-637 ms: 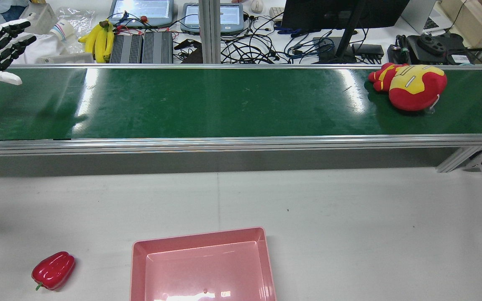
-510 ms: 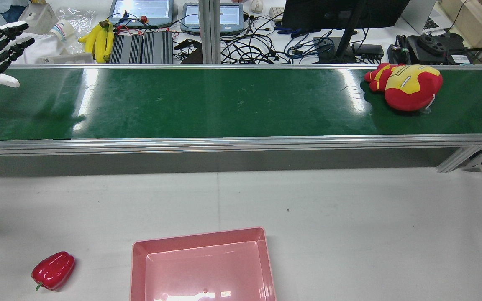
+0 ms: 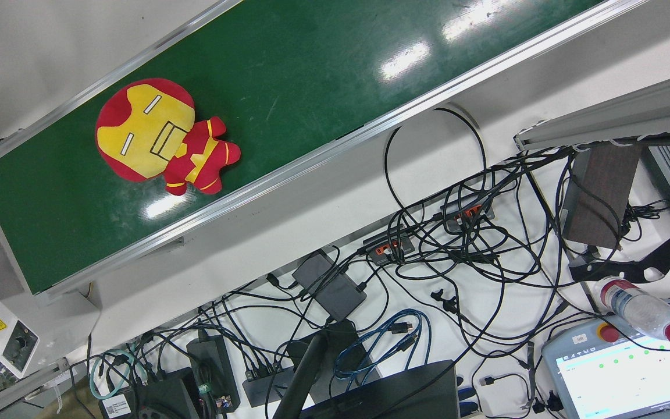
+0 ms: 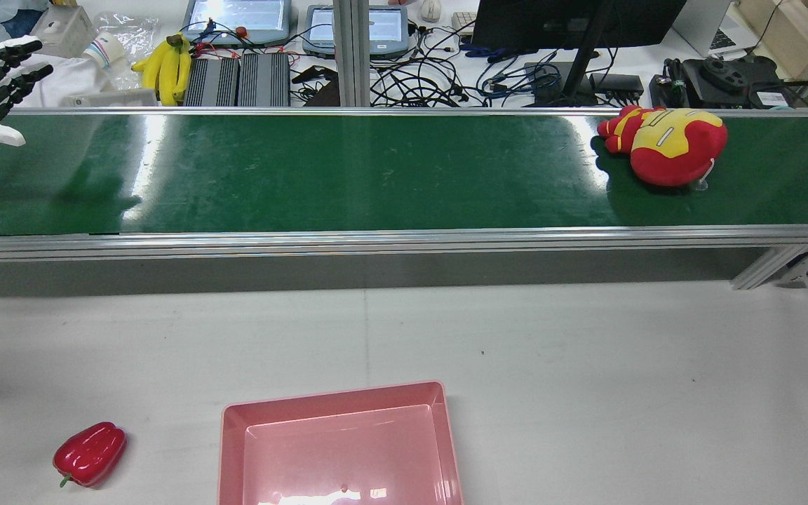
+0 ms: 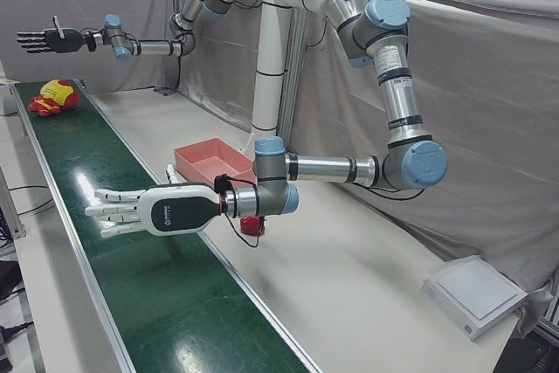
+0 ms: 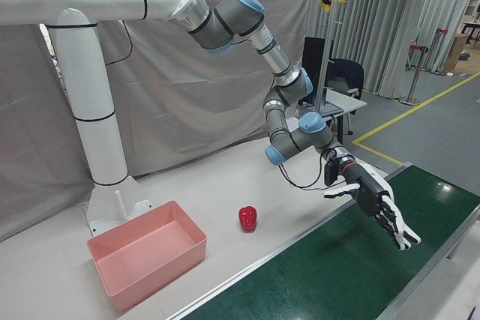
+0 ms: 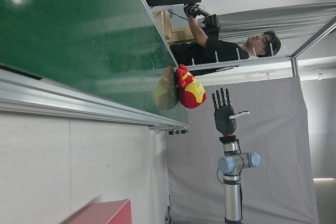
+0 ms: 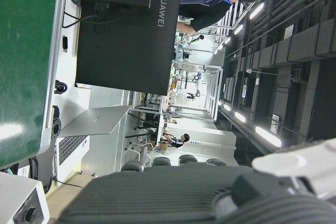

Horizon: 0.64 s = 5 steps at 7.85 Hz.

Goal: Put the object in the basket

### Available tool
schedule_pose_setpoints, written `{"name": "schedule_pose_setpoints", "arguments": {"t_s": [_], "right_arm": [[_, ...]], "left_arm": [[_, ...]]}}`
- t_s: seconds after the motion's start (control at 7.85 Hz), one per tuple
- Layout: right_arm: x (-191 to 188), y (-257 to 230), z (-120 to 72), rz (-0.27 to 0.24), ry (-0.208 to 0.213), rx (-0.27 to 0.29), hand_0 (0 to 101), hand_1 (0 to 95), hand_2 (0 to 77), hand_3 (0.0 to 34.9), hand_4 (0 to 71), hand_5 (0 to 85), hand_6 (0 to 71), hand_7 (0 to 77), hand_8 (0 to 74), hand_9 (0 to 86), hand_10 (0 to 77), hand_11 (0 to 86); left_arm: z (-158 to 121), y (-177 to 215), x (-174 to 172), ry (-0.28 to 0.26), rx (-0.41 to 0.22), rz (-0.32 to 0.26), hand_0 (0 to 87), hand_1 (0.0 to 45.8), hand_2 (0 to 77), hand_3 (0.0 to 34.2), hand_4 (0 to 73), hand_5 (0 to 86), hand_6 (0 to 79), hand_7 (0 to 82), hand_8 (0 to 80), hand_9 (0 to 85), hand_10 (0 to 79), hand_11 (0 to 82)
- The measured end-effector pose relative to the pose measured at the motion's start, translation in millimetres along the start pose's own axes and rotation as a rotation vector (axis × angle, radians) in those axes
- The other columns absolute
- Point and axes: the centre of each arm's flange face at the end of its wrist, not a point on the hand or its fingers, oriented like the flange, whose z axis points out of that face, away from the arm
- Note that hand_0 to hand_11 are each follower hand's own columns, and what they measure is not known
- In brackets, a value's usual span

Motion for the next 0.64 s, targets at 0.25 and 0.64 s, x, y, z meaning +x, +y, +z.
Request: {"name": "schedule_pose_setpoints", "arguments": {"t_s": [0.25, 0.64], "right_arm": [[0, 0, 0.0, 0.0, 0.0, 0.0, 0, 0.0, 0.5, 0.0, 0.0, 0.0, 0.0, 0.5, 0.0, 0.0, 0.0, 0.0], [0, 0, 0.0, 0.0, 0.0, 0.0, 0, 0.0, 0.5, 0.0, 0.0, 0.0, 0.0, 0.5, 0.0, 0.0, 0.0, 0.0]], "left_arm": [[-11, 0, 9, 0.011, 0.0, 0.0, 60.6, 17.5, 0.5, 0.1, 7.1, 18.0, 2.2, 1.6, 7.1, 12.0, 0.0, 1.1], [-18, -2, 11, 0.009, 0.011, 0.008, 60.6, 17.5, 0.5, 0.0, 8.2, 18.5, 2.2, 1.6, 7.1, 12.0, 0.0, 1.1]]}}
